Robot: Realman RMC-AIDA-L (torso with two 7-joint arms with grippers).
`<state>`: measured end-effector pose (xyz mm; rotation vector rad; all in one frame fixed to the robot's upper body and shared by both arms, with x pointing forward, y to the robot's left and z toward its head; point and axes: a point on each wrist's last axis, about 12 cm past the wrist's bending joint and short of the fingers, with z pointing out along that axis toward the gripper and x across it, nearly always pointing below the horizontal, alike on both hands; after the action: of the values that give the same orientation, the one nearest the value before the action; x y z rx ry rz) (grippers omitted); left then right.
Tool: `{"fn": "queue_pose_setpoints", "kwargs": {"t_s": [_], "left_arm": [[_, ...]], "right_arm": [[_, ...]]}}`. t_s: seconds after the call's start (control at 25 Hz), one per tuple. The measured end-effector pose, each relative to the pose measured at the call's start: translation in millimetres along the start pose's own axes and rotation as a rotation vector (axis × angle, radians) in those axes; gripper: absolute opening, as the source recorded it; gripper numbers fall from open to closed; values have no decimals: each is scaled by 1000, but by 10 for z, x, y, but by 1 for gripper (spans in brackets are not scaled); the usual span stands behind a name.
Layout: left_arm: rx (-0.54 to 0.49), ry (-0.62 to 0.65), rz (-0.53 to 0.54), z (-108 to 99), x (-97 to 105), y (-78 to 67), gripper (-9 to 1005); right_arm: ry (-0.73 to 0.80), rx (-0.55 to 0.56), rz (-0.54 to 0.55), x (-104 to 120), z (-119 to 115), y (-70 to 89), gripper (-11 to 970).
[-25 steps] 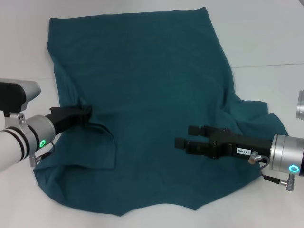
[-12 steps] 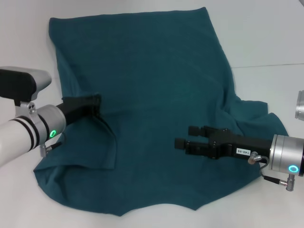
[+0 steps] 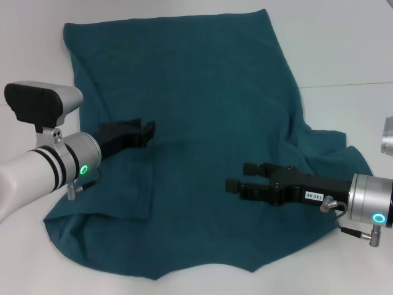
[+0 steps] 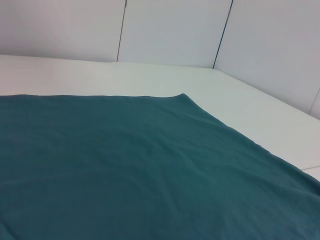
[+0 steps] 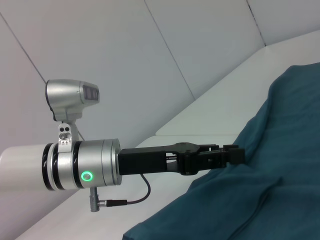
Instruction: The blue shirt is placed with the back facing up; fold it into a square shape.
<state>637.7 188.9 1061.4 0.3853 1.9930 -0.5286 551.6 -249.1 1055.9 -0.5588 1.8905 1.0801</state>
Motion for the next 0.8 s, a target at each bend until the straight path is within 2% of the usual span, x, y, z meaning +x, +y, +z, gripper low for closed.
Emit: {"fn": "queue_pose_setpoints", "kwargs": {"t_s": [0.12, 0.36, 0.44, 0.52, 0.68, 0.8], "left_arm": [[2, -1, 1, 2, -3, -3, 174], [-11, -4, -7, -29, 11, 40, 397], [-24, -16, -18, -91, 27, 112, 612], [-18, -39, -39, -179, 37, 180, 674], [60, -123, -84, -500, 67, 308, 798], [145, -178, -80, -726, 83, 319, 798]], "right_arm": [[0, 0, 0, 0, 0, 0, 915], [-3, 1, -3, -9, 0, -3, 915], [-7, 5, -3, -16, -7, -8, 914], [-13, 8, -1, -26, -15, -14, 914], [-20, 19, 11, -40, -57, -39, 914], [-21, 33, 22, -57, -110, -72, 914]]}}
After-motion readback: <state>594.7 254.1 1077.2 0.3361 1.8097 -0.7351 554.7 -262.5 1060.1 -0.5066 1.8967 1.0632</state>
